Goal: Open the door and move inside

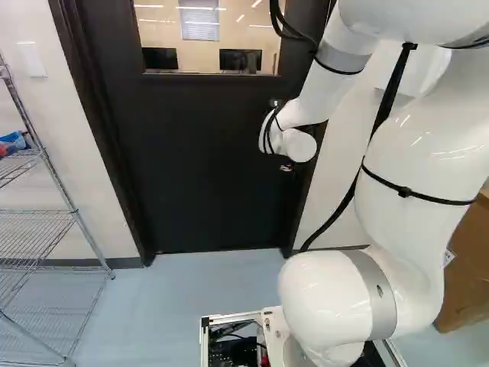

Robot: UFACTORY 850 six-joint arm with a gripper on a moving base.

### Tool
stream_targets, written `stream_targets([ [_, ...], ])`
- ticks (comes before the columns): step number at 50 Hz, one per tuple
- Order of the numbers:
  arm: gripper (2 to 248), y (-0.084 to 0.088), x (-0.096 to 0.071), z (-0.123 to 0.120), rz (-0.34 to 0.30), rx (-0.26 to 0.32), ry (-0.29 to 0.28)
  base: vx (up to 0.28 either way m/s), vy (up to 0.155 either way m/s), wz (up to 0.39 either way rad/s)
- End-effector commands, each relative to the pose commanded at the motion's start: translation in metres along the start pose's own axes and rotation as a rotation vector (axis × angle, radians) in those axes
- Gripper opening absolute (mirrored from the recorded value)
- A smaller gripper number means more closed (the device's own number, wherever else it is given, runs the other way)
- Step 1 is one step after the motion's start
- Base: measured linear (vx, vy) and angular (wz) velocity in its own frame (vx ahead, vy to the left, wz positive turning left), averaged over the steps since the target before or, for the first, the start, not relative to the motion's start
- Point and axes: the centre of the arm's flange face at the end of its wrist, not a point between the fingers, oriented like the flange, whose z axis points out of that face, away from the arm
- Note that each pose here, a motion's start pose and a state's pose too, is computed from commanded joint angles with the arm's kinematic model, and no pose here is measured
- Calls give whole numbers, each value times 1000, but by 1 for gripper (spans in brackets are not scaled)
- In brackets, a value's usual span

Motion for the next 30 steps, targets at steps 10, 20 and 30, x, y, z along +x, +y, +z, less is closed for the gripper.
stream_targets([
  [10,247,0,4,18,47,-48,3,0,0,0],
  [20,247,-4,7,36,54,-51,8,0,0,0],
  [30,247,-9,10,54,55,-46,13,0,0,0],
])
